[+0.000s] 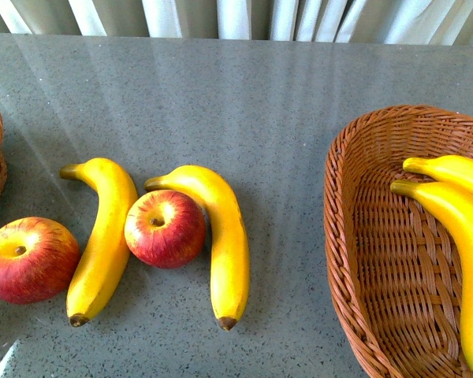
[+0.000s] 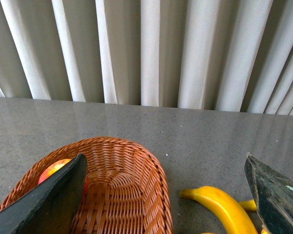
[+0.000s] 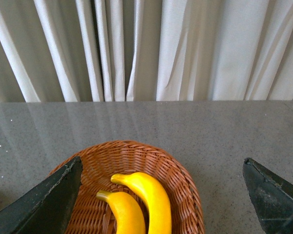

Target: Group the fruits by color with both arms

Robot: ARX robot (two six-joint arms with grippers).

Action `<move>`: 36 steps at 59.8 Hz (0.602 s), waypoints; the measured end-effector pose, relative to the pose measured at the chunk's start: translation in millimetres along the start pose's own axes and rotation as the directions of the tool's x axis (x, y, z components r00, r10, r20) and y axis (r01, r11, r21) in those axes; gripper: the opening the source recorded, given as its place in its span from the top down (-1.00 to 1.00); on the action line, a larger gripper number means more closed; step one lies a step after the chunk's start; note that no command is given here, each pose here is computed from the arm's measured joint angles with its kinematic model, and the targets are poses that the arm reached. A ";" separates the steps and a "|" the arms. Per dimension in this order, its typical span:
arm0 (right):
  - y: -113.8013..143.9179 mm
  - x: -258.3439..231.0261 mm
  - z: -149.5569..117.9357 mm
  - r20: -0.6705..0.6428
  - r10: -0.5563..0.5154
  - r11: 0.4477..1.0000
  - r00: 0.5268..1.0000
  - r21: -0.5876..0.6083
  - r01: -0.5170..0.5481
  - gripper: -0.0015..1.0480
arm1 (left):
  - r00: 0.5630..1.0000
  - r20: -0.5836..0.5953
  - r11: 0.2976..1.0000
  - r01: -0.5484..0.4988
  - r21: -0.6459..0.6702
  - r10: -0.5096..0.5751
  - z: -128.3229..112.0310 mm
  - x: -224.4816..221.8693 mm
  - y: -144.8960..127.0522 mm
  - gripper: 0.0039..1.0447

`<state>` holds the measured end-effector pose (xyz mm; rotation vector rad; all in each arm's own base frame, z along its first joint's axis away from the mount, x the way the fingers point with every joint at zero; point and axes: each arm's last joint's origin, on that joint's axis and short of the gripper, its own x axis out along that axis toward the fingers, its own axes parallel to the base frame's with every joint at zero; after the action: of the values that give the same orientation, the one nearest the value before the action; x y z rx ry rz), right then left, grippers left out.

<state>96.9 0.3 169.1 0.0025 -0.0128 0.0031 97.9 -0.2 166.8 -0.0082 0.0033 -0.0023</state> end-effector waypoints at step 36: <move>0.0 0.0 0.0 0.000 0.000 1.000 1.000 0.000 0.000 -0.82 | 1.000 0.000 1.000 0.000 0.000 0.000 0.0 0.0 0.0 -0.83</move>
<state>96.9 0.3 169.1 0.0025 -0.0128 0.0031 97.9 -0.2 166.8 -0.0082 0.0033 -0.0023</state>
